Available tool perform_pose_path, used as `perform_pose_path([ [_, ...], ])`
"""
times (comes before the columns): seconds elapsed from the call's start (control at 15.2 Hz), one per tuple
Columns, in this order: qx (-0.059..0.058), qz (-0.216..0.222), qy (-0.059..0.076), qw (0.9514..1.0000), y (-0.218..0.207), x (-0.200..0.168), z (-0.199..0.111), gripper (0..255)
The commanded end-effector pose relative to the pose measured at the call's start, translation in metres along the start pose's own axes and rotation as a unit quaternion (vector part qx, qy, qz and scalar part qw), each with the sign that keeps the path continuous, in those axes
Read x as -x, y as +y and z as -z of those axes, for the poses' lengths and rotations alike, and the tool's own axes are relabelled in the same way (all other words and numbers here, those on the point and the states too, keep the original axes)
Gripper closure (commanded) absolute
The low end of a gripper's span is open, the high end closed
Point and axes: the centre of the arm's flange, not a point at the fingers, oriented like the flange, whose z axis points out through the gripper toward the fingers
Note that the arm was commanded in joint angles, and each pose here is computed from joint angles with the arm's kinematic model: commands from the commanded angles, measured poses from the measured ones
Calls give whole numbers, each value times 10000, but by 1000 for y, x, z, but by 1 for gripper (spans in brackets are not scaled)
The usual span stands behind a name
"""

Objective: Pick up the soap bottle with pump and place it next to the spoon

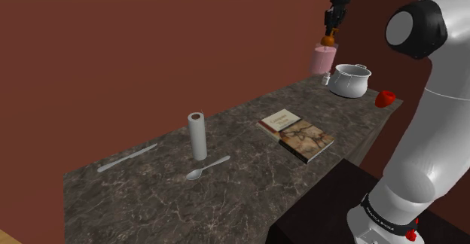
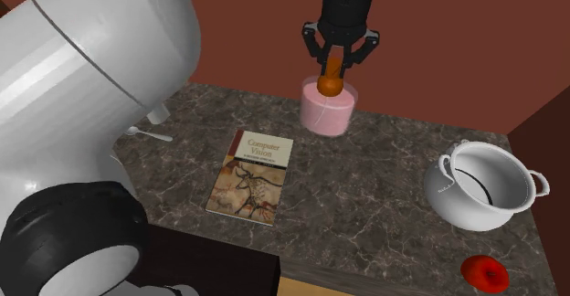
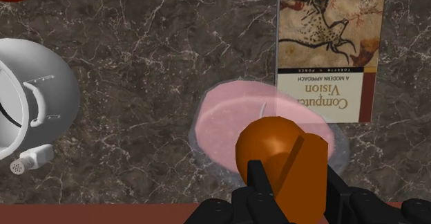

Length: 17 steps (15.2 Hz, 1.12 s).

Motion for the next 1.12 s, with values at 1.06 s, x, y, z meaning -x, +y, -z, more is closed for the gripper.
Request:
perform_pose_path([
  [1.06, 3, -2, 1, 10000, -231, 55, 1, 255],
])
